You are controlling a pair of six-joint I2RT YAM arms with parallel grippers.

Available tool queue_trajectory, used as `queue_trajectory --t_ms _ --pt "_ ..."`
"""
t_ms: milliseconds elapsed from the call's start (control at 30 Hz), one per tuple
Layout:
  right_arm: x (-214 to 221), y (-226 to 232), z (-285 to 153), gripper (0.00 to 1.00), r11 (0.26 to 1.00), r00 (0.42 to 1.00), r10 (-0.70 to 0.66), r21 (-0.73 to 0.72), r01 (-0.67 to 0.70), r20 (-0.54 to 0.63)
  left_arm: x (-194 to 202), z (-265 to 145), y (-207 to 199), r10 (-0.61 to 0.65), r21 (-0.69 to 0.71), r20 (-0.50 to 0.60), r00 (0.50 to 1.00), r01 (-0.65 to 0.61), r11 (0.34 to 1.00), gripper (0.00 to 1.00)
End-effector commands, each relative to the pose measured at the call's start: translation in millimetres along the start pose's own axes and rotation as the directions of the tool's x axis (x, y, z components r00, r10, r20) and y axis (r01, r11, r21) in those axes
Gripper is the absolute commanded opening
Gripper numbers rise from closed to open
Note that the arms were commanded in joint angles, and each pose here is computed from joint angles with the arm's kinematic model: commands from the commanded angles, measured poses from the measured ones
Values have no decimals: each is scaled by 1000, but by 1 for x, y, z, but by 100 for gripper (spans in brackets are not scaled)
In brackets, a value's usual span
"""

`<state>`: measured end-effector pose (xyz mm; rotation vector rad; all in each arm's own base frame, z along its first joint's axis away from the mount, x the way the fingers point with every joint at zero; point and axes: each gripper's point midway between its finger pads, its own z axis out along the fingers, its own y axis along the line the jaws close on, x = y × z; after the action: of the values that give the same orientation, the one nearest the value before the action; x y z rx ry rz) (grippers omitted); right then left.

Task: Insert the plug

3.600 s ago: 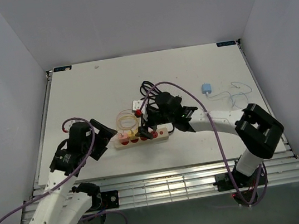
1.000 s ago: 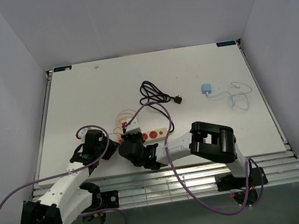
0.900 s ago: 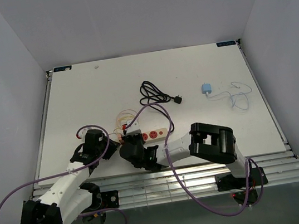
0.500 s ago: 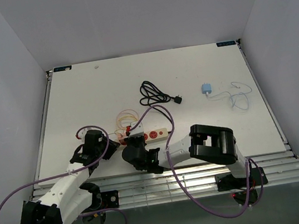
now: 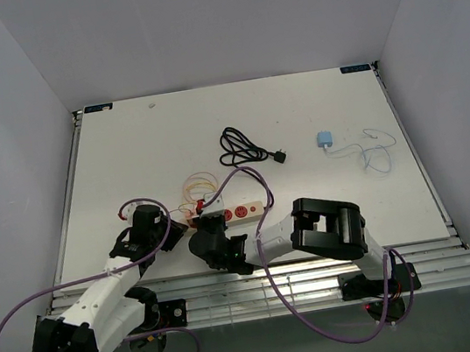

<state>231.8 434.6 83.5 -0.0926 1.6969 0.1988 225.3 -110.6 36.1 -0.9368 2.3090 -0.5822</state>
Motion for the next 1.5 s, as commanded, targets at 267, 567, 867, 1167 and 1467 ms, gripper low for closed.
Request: queue_trajectory --t_ms 267,567,867,1167,1467 --pt "192 -32 -85 8 919 854 -332 -344 195 -402 11 4 30 -4 -91 -21 1000 2 996 38" --pt "210 -40 -97 8 902 846 -341 -398 170 -411 11 3 32 -6 -99 -19 1000 4 995 37" --pt "240 -26 -121 8 864 807 -412 -463 199 -423 12 3 35 -11 -108 -14 1000 10 994 37" --pt "244 -53 -130 8 906 826 -301 -414 91 -476 9 2 35 -18 -107 2 1000 18 994 37" --pt "250 -29 -136 8 854 819 -386 -499 144 -424 10 3 36 -22 -113 -2 1000 22 993 36"
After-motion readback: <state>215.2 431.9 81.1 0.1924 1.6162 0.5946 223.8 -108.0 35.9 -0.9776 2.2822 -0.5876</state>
